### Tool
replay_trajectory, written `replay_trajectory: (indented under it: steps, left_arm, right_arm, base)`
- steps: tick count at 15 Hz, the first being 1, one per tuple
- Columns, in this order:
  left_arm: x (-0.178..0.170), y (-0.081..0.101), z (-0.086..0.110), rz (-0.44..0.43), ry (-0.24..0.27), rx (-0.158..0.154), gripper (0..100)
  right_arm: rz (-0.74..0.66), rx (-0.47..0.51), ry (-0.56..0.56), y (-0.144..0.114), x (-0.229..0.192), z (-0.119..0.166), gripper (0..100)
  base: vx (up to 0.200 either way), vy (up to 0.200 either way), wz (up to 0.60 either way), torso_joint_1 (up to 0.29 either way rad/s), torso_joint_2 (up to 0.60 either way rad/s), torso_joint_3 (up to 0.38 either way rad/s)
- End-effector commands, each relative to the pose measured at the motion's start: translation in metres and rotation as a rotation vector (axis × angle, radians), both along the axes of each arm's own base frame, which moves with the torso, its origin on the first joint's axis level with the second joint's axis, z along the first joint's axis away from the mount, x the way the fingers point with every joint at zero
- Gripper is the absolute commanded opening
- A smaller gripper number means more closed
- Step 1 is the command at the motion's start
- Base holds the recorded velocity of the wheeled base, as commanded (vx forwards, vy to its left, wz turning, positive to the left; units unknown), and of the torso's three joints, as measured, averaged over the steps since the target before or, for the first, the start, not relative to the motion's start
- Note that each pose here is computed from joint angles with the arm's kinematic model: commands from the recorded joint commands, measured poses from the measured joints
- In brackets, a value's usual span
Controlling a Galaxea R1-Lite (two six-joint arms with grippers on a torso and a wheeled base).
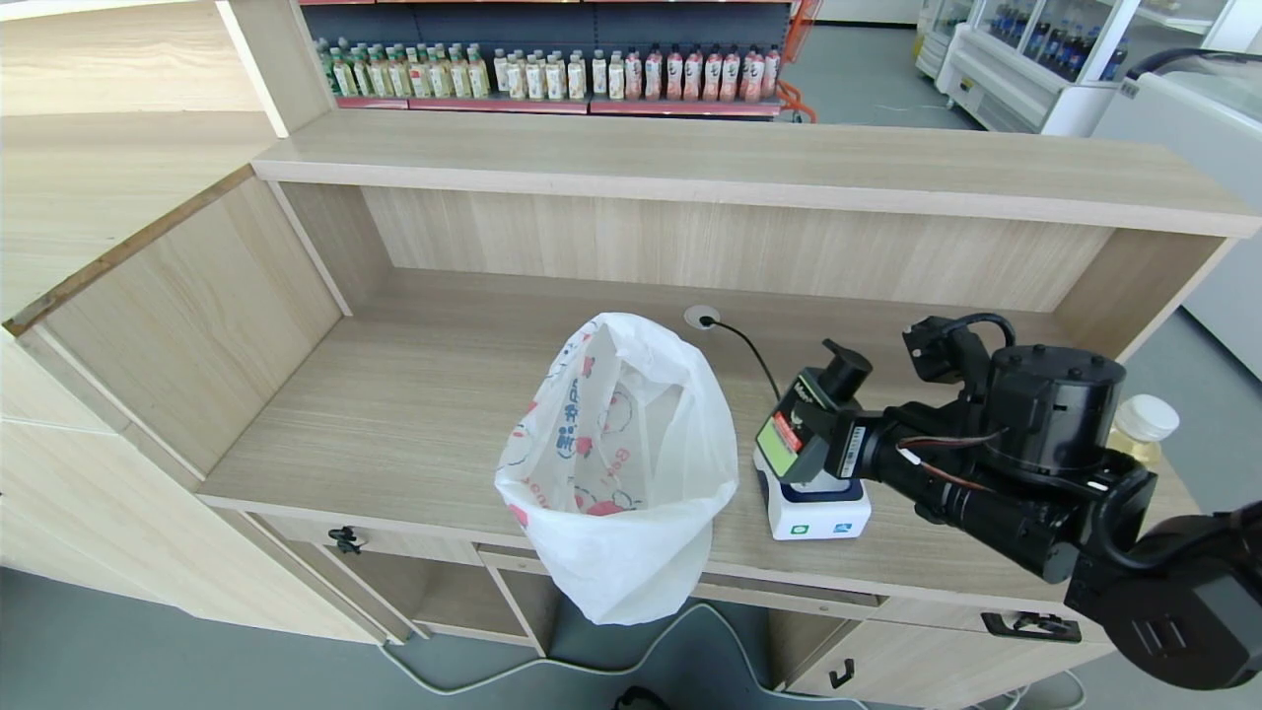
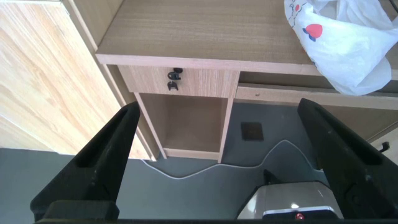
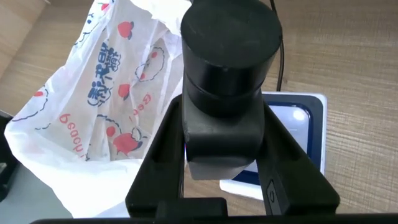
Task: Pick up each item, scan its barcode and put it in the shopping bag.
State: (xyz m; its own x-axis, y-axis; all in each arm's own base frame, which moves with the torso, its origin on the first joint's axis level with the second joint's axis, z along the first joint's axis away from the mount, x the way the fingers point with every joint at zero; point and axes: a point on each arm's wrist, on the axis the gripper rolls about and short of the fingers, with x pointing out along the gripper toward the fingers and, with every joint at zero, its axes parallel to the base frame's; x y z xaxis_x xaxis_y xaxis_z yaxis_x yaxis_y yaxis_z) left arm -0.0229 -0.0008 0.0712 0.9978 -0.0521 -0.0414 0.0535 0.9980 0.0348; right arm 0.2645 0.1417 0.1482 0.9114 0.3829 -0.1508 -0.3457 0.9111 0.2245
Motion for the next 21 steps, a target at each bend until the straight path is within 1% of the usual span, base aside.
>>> replay_trajectory:
  steps: [1, 15, 21]
  left_arm:
    - [0.0, 0.0, 0.0, 0.0, 0.001, 0.0, 100]
    - [0.0, 0.0, 0.0, 0.0, 0.001, 0.0, 100]
    - [0.0, 0.0, 0.0, 0.0, 0.0, -0.001, 100]
  right_arm:
    - [0.0, 0.006, -0.009, -0.001, -0.002, 0.003, 0]
    - [-0.046, 0.015, 0.017, -0.015, 0.002, -0.002, 0]
    - [-0.049, 0.032, 0.022, -0.016, 0.002, -0.002, 0]
  base:
    - [0.0, 0.0, 0.0, 0.0, 0.0, 0.0]
    - [0.0, 0.0, 0.0, 0.0, 0.0, 0.0]
    - [0.0, 0.0, 0.0, 0.0, 0.0, 0.0]
